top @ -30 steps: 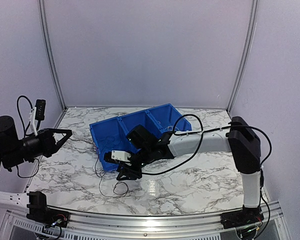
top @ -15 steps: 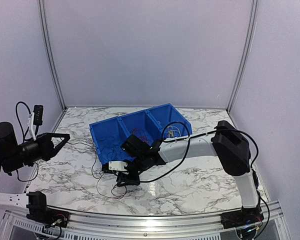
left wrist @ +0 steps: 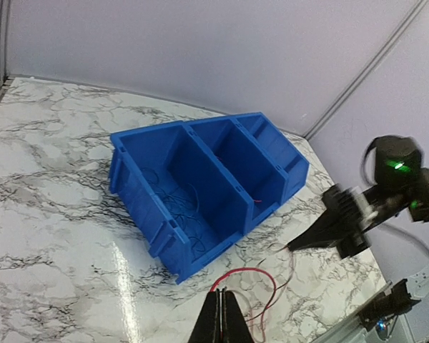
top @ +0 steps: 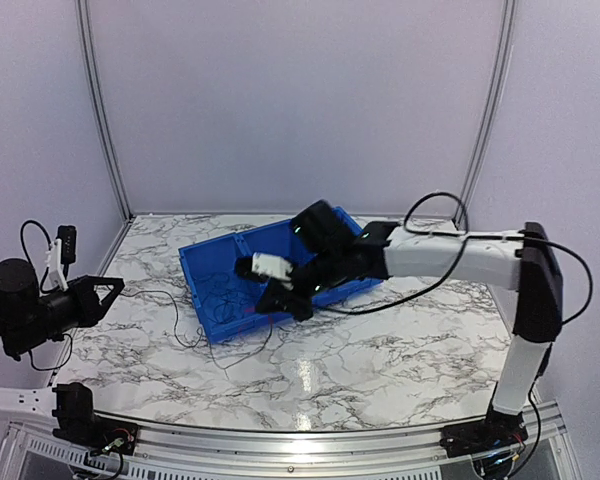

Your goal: Untangle the cables

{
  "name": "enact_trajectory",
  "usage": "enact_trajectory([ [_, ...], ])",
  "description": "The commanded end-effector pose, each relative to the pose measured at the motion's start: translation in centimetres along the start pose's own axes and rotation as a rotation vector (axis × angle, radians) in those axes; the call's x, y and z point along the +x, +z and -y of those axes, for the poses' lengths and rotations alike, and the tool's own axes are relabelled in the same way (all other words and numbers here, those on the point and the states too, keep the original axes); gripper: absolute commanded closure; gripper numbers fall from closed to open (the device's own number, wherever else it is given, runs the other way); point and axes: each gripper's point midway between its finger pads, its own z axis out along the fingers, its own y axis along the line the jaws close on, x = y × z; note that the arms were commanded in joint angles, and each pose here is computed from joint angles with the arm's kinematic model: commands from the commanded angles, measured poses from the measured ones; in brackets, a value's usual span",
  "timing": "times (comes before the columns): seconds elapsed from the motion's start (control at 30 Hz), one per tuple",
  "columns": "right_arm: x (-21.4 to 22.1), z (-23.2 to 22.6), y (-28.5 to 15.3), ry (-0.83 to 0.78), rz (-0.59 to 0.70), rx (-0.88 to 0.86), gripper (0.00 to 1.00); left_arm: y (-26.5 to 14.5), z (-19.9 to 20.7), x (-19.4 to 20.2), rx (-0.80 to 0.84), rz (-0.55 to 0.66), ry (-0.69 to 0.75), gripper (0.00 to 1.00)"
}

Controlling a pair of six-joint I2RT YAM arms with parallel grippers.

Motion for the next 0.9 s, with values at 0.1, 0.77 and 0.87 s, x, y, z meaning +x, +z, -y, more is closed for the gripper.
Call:
enact_trajectory([
  [0.1,-3.5,7.0,-16.8,0.144,0.323,0.163,1.00,-0.8,-4.9,0.0,-0.215,0.055,-0.023,1.00],
  [0.77,-5.5,4.7,-25.2,0.071,0.456,0.156,1.00,6.3,8.6,-0.6,0.070,-0.027,0.217,0.38],
  [0.87,-5.0,4.8,-25.0,0.030,0.416,0.210,1.00,9.5,11.3,0.1,0.066,-0.051,0.236,0.32],
])
